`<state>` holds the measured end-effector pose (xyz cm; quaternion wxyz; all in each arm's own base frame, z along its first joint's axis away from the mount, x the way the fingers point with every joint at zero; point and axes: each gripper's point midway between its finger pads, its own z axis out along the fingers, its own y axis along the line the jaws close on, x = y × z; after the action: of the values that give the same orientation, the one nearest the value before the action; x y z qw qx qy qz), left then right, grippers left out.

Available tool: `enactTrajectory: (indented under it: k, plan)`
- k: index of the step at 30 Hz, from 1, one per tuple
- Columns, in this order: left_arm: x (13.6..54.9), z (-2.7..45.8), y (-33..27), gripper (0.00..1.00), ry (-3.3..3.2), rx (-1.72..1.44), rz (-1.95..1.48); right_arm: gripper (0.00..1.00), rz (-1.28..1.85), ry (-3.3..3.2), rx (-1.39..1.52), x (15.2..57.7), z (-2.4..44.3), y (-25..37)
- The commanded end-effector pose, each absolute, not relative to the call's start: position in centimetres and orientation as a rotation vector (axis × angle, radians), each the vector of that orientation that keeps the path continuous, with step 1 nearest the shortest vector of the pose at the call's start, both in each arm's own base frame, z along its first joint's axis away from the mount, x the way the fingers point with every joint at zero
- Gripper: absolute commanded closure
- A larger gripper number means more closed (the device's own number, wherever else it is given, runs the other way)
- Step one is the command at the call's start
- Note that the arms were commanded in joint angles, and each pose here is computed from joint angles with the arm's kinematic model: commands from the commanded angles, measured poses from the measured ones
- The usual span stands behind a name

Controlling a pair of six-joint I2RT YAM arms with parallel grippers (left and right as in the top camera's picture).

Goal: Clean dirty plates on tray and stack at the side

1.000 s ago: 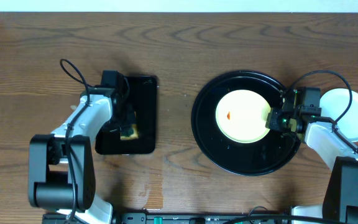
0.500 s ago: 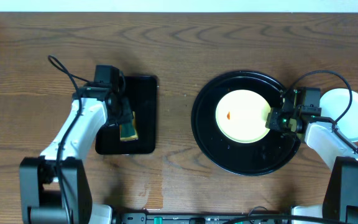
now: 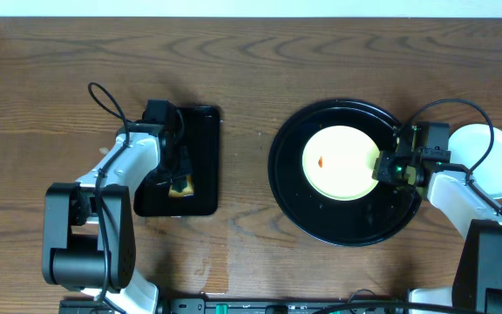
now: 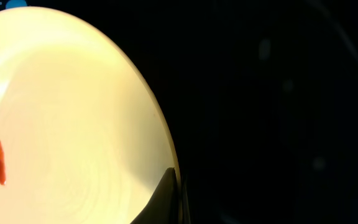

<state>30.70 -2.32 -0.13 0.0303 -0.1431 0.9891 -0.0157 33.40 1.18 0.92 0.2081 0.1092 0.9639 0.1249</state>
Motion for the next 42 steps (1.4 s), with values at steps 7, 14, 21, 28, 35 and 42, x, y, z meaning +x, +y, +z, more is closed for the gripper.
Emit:
enactTrajectory:
  k: [7, 14, 21, 28, 35, 42]
  plan:
    - [30.9, 2.9, -1.5, 0.83, 3.026, -0.425, -0.004, 0.99, 0.361, 2.698, 0.320, 33.1, 0.4, 1.5]
    - [31.1, 4.3, -1.5, 0.49, 2.986, -0.399, -0.008, 0.99, 0.361, 2.698, 0.320, 33.1, 0.4, 1.5]
    - [30.4, 0.8, -1.3, 0.63, 3.016, -0.403, 0.012, 0.99, 0.361, 2.697, 0.320, 33.1, 0.4, 1.5]
    - [29.3, -2.1, -1.7, 0.85, 3.092, -0.411, -0.012, 0.99, 0.362, 2.695, 0.325, 33.1, 0.4, 1.5]
    - [30.8, 0.5, -3.0, 0.93, 3.059, -0.403, -0.130, 0.99, 0.363, 2.695, 0.325, 33.1, 0.4, 1.5]
    - [32.5, 6.0, -3.1, 0.41, 2.955, -0.384, -0.155, 0.99, 0.362, 2.694, 0.326, 33.1, 0.4, 1.5]
